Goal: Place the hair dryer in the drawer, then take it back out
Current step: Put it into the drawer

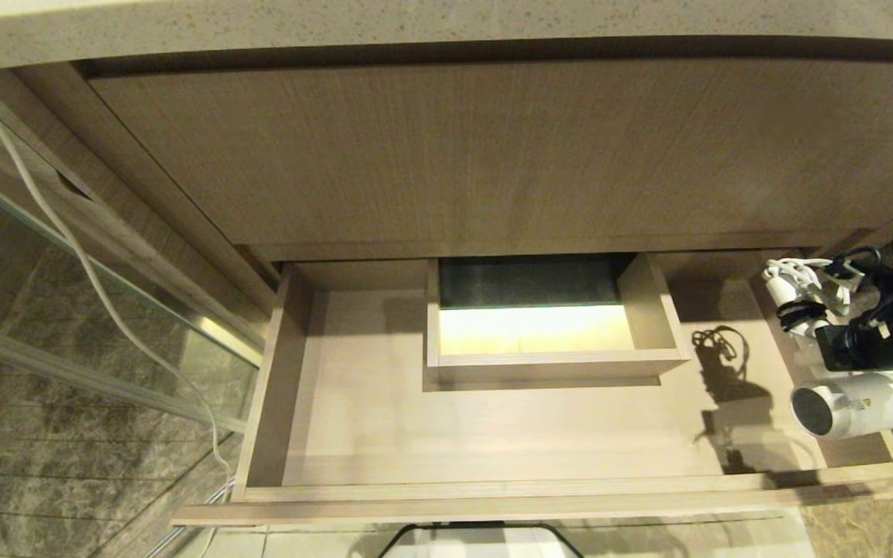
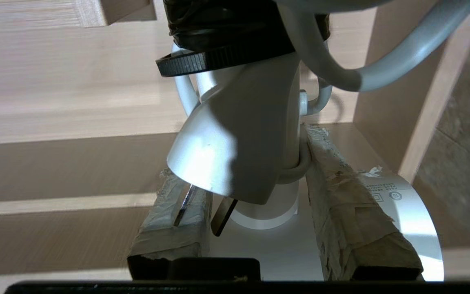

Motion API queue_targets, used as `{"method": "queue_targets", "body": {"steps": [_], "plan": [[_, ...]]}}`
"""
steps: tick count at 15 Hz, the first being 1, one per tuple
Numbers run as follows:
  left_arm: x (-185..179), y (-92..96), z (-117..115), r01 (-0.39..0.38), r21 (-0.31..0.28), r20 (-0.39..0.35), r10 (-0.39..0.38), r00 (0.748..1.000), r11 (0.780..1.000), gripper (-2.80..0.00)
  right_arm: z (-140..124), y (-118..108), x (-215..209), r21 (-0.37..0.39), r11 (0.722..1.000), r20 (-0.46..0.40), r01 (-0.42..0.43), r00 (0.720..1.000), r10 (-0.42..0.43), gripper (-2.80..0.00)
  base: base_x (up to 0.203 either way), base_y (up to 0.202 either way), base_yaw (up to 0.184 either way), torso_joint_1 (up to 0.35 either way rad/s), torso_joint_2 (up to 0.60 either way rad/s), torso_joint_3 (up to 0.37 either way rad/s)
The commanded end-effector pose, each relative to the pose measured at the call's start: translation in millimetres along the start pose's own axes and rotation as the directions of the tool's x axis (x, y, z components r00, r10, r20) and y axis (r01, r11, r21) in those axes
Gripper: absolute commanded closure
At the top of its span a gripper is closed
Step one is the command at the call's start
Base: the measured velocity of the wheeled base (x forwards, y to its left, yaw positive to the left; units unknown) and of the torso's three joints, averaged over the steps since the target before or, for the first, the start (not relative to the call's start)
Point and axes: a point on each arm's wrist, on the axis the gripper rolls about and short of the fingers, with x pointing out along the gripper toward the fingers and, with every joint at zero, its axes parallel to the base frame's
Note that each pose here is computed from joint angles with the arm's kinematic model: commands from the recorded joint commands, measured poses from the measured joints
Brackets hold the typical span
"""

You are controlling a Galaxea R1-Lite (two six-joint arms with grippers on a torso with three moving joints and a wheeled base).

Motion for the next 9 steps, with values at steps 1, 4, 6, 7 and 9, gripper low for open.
{"method": "queue_targets", "body": {"steps": [1, 4, 6, 7, 9], "plan": [[0, 0.0, 0, 0.000, 0.000, -0.001, 0.000, 1.000, 1.000, 0.00, 1, -4, 24, 0.004, 1.000, -0.037, -0.010, 0.999, 0.010, 0.00, 0.000, 0.000, 0.000, 0.000, 0.00, 0.000], [0, 0.0, 0, 0.000, 0.000, -0.001, 0.000, 1.000, 1.000, 0.00, 5, -6, 33, 0.004, 1.000, -0.039, -0.008, 0.999, 0.008, 0.00, 0.000, 0.000, 0.000, 0.000, 0.00, 0.000], [0, 0.0, 0, 0.000, 0.000, -0.001, 0.000, 1.000, 1.000, 0.00, 11, -10, 50, 0.004, 1.000, -0.043, -0.007, 0.999, 0.008, 0.00, 0.000, 0.000, 0.000, 0.000, 0.00, 0.000], [0, 0.0, 0, 0.000, 0.000, -0.001, 0.000, 1.000, 1.000, 0.00, 14, -12, 57, 0.004, 1.000, -0.042, -0.006, 0.999, 0.006, 0.00, 0.000, 0.000, 0.000, 0.000, 0.00, 0.000], [0, 0.0, 0, 0.000, 0.000, -0.001, 0.000, 1.000, 1.000, 0.00, 12, -14, 73, 0.008, 1.000, -0.065, -0.011, 0.998, 0.012, 0.00, 0.000, 0.000, 0.000, 0.000, 0.00, 0.000]]}}
